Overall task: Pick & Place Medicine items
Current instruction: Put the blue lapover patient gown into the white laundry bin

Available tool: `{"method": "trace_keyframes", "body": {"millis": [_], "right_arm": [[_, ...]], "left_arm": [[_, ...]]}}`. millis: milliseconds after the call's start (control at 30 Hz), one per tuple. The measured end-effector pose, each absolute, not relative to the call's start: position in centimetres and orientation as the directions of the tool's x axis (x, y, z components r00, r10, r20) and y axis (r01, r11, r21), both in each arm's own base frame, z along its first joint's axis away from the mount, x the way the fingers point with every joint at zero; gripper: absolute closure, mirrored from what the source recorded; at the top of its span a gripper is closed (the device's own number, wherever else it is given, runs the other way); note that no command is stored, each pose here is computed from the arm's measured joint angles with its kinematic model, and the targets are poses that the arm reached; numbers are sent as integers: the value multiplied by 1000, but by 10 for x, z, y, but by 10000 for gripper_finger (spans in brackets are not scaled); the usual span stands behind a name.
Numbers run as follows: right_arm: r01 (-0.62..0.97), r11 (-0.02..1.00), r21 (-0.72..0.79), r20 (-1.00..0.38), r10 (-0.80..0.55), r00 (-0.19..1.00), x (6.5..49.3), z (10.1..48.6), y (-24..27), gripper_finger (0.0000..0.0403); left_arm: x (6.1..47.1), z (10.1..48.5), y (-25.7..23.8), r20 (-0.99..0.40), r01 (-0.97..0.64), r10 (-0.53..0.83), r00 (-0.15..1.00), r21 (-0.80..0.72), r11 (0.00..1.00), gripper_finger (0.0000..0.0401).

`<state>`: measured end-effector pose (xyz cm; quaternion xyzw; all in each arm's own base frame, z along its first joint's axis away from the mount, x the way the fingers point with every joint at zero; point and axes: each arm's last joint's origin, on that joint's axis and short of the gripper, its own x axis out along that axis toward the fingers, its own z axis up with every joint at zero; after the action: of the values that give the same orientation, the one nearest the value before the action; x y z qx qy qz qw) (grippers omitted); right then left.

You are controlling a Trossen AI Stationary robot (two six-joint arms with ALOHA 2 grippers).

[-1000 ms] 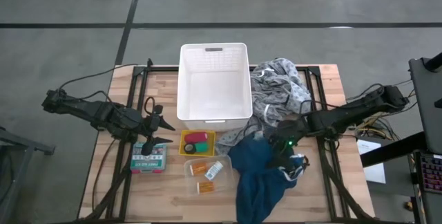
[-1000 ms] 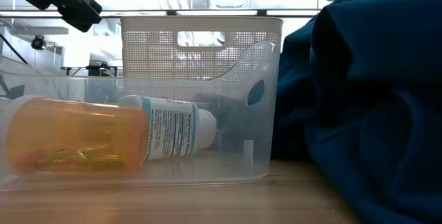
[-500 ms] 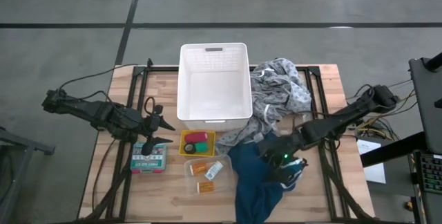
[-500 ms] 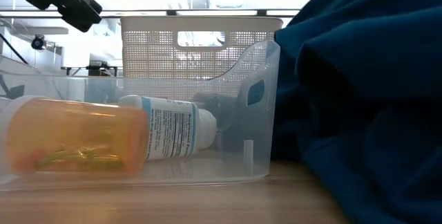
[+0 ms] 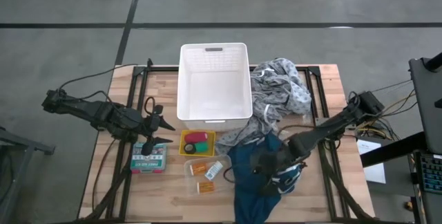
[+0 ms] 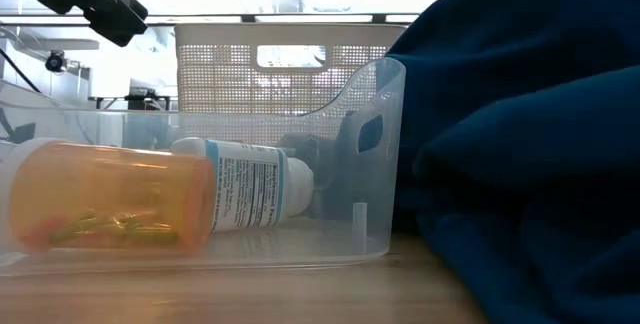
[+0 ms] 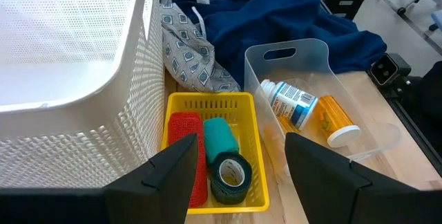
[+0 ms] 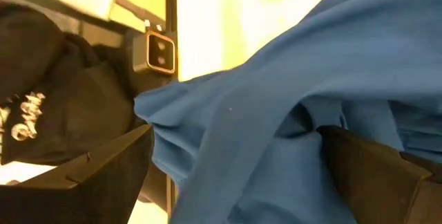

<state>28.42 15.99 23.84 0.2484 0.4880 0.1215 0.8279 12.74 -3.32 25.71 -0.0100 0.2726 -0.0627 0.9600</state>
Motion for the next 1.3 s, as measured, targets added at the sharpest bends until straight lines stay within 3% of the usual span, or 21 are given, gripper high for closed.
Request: {"method": "trace_keyframes", "body": {"millis": [333, 767, 1300], "right_arm": [[28, 874, 485, -807, 435, 401, 306, 232, 199, 3], [57, 898, 437, -857, 397, 329, 315, 202, 208, 3], [49, 947, 318, -929, 300, 217, 323, 141, 218, 3]], "left_arm": [[127, 257, -33, -522, 115, -126, 844, -53, 992, 175], [127, 257, -33, -522, 115, -126, 844, -53, 992, 175], [127, 257, -33, -522, 115, -126, 843, -53, 992, 175]]}}
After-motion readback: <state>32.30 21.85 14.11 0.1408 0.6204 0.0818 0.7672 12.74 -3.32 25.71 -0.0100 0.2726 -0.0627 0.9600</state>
